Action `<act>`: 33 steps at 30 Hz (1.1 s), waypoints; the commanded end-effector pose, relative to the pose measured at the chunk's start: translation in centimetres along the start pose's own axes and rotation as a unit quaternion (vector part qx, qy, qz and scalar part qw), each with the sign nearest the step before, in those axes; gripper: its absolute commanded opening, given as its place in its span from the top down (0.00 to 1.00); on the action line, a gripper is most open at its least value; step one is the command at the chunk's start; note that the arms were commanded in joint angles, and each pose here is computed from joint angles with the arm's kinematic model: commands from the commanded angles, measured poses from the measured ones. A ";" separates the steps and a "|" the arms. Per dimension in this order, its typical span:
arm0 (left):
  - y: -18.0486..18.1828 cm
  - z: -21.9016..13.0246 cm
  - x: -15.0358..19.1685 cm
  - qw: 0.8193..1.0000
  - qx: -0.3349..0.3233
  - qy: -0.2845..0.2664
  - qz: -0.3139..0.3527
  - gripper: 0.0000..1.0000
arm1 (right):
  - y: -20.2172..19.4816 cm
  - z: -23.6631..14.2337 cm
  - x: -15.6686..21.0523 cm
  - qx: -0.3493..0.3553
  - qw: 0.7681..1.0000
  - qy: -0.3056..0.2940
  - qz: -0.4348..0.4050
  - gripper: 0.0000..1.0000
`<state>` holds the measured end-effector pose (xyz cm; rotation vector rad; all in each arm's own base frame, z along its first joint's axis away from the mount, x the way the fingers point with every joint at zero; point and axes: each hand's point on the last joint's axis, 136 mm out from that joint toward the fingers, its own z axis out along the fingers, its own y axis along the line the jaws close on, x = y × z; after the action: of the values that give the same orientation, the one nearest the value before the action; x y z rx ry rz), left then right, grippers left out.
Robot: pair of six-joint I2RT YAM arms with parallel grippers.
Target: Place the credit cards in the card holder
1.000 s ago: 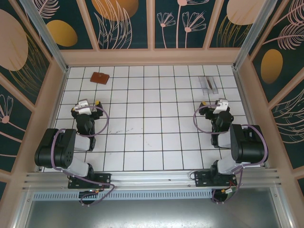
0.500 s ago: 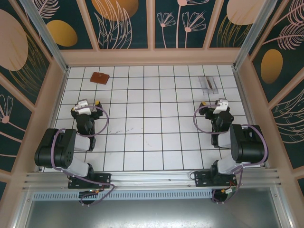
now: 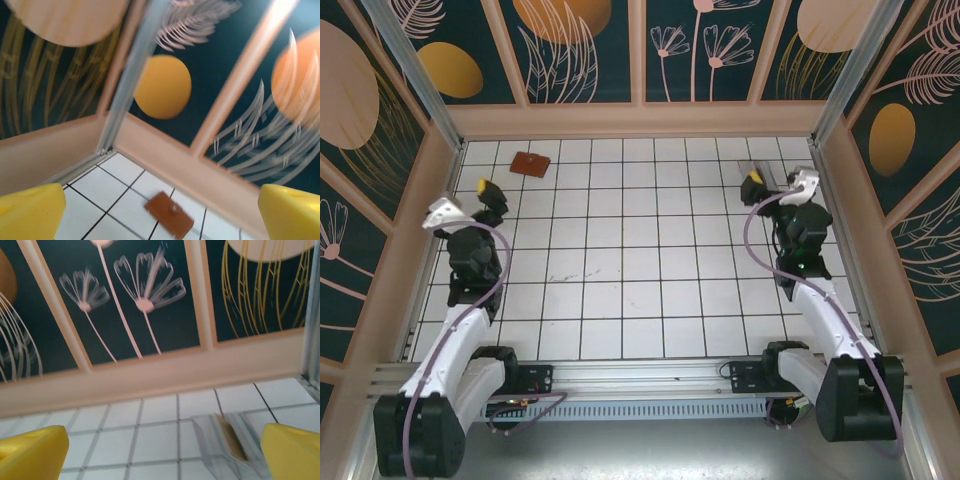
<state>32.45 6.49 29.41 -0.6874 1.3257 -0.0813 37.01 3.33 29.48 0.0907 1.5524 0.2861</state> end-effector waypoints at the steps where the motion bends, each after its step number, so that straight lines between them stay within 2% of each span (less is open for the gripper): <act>1: 5.4 -1.2 1.6 0.978 -0.163 0.033 -0.128 0.01 | 1.9 -0.1 -3.2 0.001 0.998 -0.012 0.057 0.01; 3: 3.0 -0.2 0.9 0.991 -0.098 0.031 -0.088 0.01 | 2.5 -0.1 -4.9 -0.008 0.996 -0.032 0.087 0.01; 5: 1.7 0.8 1.5 0.993 -0.078 0.054 -0.074 0.01 | 0.6 0.2 -5.0 0.043 0.985 -0.035 0.162 0.01; 7: 0.1 2.4 3.1 0.992 -0.061 0.104 -0.045 0.01 | -2.3 0.3 -3.4 0.120 0.959 -0.016 0.255 0.01; 11: -1.9 6.6 8.5 0.973 -0.063 0.224 0.007 0.01 | -2.6 1.8 -1.8 0.093 0.947 0.040 0.306 0.01; 13: -1.7 8.1 11.0 0.962 -0.083 0.260 0.015 0.01 | -2.4 2.5 -1.5 0.092 0.946 0.046 0.309 0.01; 18: -4.4 13.9 15.3 0.942 -0.056 0.322 0.079 0.01 | -1.6 3.2 -0.4 0.100 0.944 0.081 0.305 0.01; 20: -3.9 16.2 18.7 0.928 -0.070 0.353 0.098 0.01 | -1.4 3.2 0.0 0.105 0.942 0.077 0.309 0.01; 23: -4.8 20.0 22.4 0.917 -0.053 0.374 0.125 0.01 | -0.1 3.3 0.1 0.088 0.941 0.080 0.316 0.01; 28: -3.3 25.2 27.5 0.882 -0.110 0.419 0.185 0.01 | 1.9 3.3 0.2 0.082 0.949 0.088 0.292 0.01; 30: -3.5 26.5 28.7 0.878 -0.106 0.425 0.194 0.01 | 2.3 3.3 0.5 0.080 0.951 0.095 0.282 0.01; 33: -3.7 27.3 29.9 0.881 -0.088 0.420 0.198 0.01 | 2.6 3.1 0.9 0.083 0.953 0.104 0.274 0.01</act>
<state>67.86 1.66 8.75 -0.5795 2.2153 0.0254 39.82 6.76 28.18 0.6568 1.7544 0.6598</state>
